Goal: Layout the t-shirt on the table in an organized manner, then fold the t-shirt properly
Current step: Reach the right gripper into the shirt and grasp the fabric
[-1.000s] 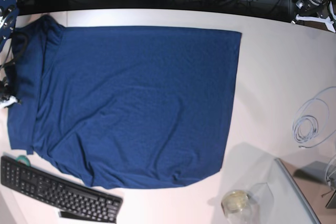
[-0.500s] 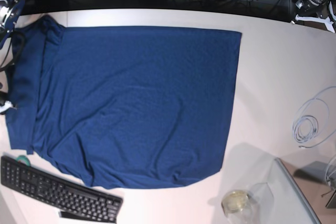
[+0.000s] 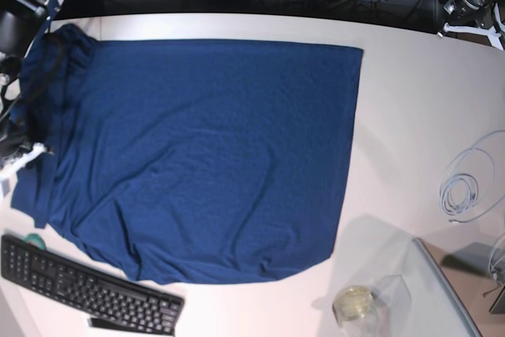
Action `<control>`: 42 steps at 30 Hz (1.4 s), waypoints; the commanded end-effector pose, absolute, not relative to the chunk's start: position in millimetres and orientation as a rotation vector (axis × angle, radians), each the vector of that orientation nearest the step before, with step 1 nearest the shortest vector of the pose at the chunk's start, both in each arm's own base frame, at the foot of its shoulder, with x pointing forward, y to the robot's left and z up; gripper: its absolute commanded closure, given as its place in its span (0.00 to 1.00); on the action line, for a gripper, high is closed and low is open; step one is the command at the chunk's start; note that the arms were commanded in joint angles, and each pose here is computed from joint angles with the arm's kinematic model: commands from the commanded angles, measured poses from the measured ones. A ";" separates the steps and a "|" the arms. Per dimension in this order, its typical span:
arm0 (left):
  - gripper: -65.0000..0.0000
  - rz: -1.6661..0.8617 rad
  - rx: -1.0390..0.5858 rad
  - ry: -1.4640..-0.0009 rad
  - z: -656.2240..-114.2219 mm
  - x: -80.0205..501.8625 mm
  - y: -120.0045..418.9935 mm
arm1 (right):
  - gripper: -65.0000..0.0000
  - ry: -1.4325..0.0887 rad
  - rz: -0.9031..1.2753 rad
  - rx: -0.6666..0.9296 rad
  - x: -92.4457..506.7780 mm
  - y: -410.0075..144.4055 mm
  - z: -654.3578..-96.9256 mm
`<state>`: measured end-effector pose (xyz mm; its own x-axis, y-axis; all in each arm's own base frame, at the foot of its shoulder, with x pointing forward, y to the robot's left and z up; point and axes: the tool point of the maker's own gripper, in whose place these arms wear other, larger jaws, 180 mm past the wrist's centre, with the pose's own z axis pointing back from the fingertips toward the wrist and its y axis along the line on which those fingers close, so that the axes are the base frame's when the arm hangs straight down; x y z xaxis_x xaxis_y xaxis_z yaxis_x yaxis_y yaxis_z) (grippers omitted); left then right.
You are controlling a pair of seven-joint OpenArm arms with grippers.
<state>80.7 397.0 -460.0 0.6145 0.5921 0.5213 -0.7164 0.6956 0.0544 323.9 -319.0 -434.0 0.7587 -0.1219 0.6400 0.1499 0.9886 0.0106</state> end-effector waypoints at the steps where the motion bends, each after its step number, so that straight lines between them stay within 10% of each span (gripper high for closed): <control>1: 1.00 0.755 0.296 -0.533 -450.1 87.9 407.2 | 1.00 -0.768 -0.142 -0.061 338.1 -326.3 -412.4; 42: 1.00 0.757 0.291 -0.539 -450.0 91.9 406.5 | 1.00 -0.718 0.254 0.215 297.4 -139.0 -420.6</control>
<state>89.2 396.3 -459.4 0.6095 0.5899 0.5296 -0.7145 0.6983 0.0444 288.1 -140.2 -432.3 0.7566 0.1628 0.6333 -0.2950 0.9493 0.1085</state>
